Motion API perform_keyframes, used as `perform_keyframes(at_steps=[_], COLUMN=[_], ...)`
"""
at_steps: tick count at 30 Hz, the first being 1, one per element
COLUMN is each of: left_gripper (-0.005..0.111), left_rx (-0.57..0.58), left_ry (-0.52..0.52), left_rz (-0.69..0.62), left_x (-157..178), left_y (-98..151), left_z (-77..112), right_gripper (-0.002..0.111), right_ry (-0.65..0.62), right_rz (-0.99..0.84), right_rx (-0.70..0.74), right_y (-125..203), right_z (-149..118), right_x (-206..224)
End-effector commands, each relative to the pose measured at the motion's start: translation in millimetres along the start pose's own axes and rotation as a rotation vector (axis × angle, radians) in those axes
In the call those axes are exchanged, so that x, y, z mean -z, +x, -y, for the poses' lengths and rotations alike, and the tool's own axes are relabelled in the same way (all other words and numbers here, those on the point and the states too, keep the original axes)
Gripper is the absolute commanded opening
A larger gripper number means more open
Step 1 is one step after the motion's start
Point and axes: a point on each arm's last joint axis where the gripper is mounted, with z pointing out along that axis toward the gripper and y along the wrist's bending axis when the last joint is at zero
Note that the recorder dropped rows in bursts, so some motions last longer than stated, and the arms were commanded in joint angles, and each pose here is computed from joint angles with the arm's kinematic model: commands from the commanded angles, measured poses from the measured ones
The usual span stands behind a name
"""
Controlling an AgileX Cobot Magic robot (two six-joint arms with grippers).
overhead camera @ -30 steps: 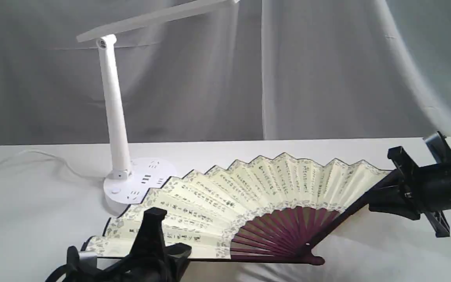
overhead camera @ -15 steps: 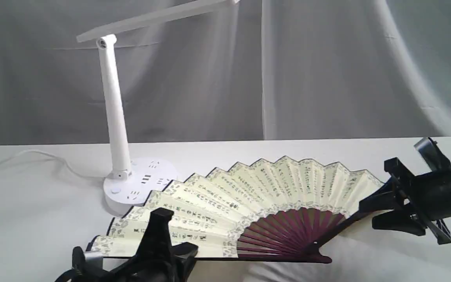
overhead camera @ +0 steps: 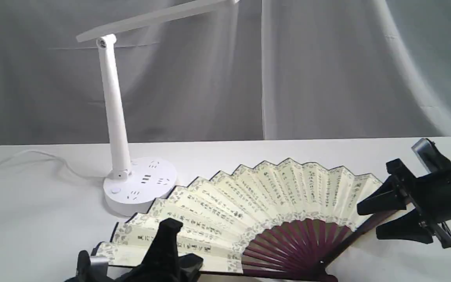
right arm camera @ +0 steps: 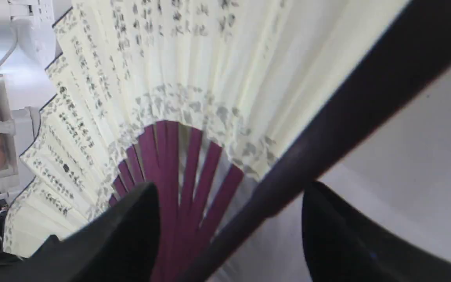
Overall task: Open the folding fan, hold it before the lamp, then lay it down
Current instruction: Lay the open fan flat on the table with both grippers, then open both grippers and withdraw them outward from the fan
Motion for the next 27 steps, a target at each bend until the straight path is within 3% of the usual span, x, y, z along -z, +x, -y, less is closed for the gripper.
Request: perform_keyframes(at_steps=[1, 18, 21, 27], left_gripper=[0.000, 0.001, 0.007, 0.037], left_rx=[-0.020, 0.001, 0.006, 0.016], left_ry=[-0.038, -0.088, -0.088, -0.017], left_rz=[-0.010, 0.007, 0.009, -0.020], left_x=[4.0, -4.8, -4.9, -5.3], left_y=[5.6, 5.1, 4.5, 7.2], left_z=[-7.4, -22.6, -22.5, -16.1], right_gripper=[0.054, 0.054, 0.054, 0.054], right_ry=[0.016, -0.052, -0.052, -0.056], right_rz=[0.042, 0.077, 0.077, 0.072], right_rx=[0.025, 0.014, 0.014, 0.015], right_y=[-1.5, -3.3, -3.3, -2.8], right_z=[-8.9, -21.8, -21.8, -22.0], right_x=[9.4, 14.2, 14.2, 14.2])
